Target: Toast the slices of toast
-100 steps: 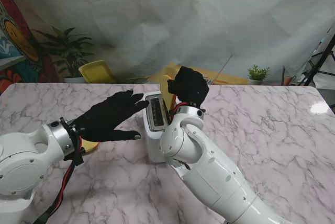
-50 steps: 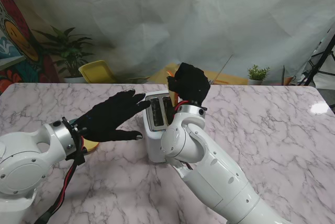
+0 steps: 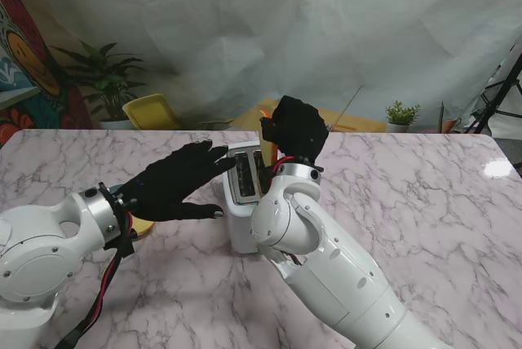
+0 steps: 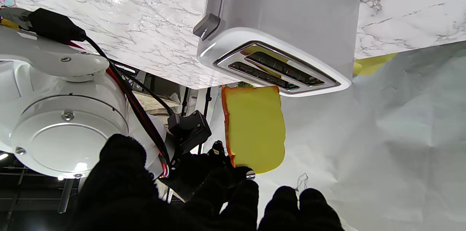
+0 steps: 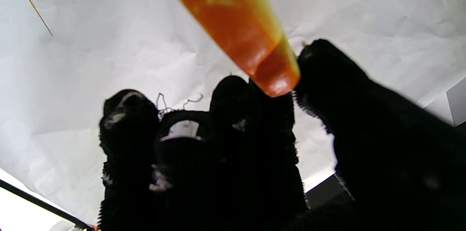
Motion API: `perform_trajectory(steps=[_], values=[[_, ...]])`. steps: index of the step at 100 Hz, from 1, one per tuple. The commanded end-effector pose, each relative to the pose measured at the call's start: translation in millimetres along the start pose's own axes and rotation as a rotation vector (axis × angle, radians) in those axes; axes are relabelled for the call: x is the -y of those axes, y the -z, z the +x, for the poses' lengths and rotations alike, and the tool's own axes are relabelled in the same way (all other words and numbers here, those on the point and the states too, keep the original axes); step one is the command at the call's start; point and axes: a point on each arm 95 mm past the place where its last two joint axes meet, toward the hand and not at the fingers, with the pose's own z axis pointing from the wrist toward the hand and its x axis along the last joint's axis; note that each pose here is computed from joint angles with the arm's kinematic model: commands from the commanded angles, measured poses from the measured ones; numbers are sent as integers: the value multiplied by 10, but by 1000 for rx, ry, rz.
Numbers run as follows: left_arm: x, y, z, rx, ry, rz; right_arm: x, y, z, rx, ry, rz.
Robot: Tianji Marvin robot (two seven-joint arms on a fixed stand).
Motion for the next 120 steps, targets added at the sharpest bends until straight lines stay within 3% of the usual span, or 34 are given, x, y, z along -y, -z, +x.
perform_trajectory(steps=[1,39,120], values=[[-24,-7,-2,2,3,-16,-14,13,25,-7,-7,-3],[-26,-11,-3,1,1,-16,3,13,-23,-5,7,1],[-44,1,-15,4,3,-24,257,42,-194,60,10,39]])
